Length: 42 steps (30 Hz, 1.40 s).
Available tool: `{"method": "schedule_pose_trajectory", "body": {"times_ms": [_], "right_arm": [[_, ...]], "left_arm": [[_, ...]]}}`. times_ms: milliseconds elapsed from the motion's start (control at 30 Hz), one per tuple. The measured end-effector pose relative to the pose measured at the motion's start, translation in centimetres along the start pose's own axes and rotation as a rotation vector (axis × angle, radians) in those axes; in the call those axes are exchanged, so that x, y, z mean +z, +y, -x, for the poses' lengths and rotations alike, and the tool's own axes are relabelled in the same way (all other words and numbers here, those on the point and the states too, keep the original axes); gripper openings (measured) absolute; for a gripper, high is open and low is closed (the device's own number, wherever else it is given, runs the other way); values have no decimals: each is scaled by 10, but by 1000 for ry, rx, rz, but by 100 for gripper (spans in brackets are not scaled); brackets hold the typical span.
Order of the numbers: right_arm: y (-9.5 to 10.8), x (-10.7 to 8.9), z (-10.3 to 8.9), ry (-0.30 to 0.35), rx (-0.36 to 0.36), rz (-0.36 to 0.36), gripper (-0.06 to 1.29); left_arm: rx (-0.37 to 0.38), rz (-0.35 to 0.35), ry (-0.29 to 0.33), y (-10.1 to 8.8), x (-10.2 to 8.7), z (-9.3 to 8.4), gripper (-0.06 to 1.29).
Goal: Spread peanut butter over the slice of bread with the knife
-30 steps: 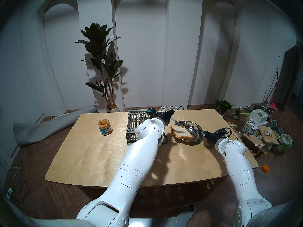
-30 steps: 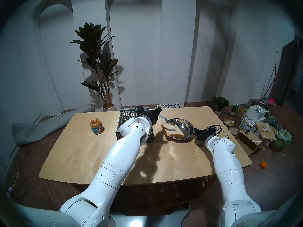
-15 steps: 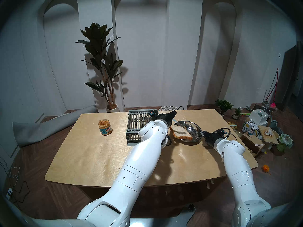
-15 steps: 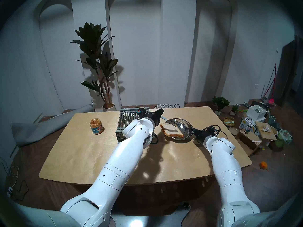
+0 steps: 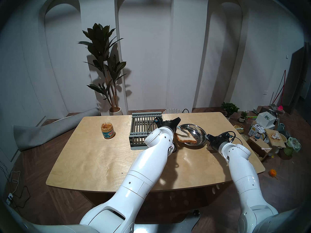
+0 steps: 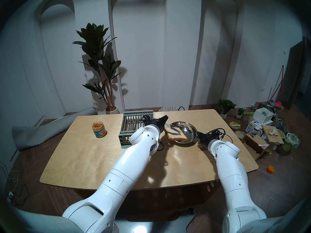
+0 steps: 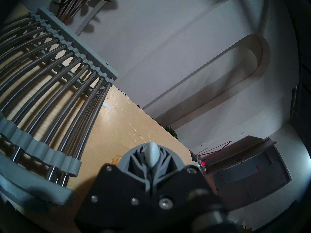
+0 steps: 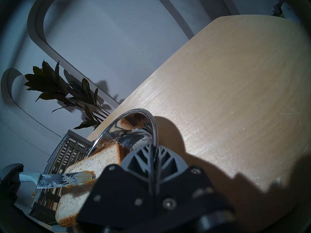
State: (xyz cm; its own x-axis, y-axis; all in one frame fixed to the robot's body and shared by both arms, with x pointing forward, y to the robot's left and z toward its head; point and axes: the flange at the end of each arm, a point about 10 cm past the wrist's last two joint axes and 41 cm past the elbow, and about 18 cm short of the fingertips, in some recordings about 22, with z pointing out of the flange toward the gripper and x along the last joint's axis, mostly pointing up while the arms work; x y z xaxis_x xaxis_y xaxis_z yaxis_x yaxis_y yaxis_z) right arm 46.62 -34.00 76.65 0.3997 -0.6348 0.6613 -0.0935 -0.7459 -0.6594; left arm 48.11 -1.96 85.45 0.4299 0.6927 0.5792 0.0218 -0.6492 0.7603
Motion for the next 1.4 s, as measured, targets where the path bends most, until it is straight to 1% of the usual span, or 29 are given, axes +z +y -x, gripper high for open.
{"method": "schedule_pose_trajectory", "body": {"times_ms": [267,533,667,967,1400], "right_arm": [[2,-2,-3,5,0,1,-3],[3,-3,-5,10,2,0,-3],[4,-3,-6,13,6,-1,-3],[5,-5,-8,22,12,-6,-3],[5,-6,-9,38,17,-5,-3]], "left_arm": [[13,-48,7,-6,3,5,-3],[60,-87,10,-3,3,8,-3],[71,-105,4,-3,6,11,-3],[63,-125,-9,-10,10,15,-3],[40,-128,2,-12,8,9,-3]]}}
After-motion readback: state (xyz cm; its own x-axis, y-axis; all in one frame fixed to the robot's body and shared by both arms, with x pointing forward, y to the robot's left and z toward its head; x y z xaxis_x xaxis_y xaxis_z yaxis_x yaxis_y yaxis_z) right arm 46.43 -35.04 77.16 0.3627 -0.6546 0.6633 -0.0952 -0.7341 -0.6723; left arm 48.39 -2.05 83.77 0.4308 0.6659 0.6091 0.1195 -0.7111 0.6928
